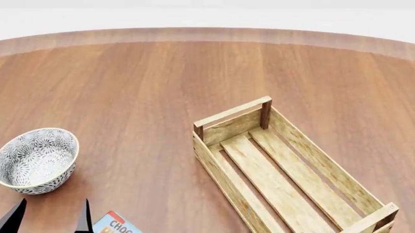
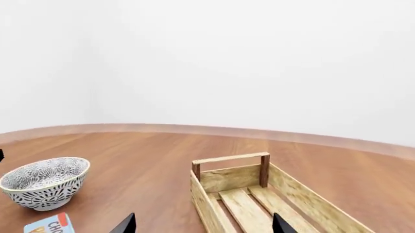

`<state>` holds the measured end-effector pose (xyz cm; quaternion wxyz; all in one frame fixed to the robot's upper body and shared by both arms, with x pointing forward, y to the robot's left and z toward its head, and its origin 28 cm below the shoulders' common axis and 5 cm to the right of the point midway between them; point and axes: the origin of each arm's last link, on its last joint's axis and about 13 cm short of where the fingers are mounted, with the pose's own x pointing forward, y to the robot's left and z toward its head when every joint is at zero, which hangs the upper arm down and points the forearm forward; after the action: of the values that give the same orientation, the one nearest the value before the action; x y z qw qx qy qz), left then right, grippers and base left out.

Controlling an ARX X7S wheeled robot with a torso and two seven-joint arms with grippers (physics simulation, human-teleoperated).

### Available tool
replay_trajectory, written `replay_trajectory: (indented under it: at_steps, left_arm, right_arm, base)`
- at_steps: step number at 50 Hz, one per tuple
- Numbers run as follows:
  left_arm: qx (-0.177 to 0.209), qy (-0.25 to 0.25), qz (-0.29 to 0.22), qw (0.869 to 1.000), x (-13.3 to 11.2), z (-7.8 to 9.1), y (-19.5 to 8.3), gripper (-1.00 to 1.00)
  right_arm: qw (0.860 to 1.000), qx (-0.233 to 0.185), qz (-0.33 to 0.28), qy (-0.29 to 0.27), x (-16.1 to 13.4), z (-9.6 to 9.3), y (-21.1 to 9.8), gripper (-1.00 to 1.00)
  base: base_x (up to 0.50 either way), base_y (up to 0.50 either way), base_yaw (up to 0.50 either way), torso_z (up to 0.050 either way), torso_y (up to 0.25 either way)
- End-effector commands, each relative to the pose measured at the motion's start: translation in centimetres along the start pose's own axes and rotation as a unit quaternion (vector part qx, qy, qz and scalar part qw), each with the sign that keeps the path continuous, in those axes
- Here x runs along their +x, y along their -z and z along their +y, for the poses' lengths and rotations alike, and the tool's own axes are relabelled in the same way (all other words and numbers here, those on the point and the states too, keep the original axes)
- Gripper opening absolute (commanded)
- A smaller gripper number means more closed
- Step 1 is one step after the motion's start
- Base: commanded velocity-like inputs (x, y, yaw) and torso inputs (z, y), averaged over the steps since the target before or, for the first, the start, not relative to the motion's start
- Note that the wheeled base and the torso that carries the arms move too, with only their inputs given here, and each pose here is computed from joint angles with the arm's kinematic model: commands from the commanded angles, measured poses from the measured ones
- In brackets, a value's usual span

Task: Pick up the chocolate pudding and put it in the tray.

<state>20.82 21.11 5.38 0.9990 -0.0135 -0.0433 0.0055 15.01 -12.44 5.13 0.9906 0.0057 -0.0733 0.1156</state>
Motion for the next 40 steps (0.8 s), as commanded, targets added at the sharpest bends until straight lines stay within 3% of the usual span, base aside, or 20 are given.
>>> replay_trajectory:
  at_steps: [1, 40]
  left_arm:
    - [-0.001, 0.0, -0.002, 1.0, -0.1, 0.0, -0.2, 1.0]
    - [0.003, 0.003, -0.003, 1.0, 0.1, -0.1, -0.4, 1.0]
  right_arm:
    - [1.0, 0.006, 0.003, -0.028, -2.0, -0.1, 0.2, 1.0]
    - [0.993, 0.032, 0.066, -0.091, -4.7, 0.8, 3.5, 1.0]
  base:
    - [0.0, 0.0, 0.0, 0.0, 0.0]
    - [0.0, 0.0, 0.0, 0.0, 0.0]
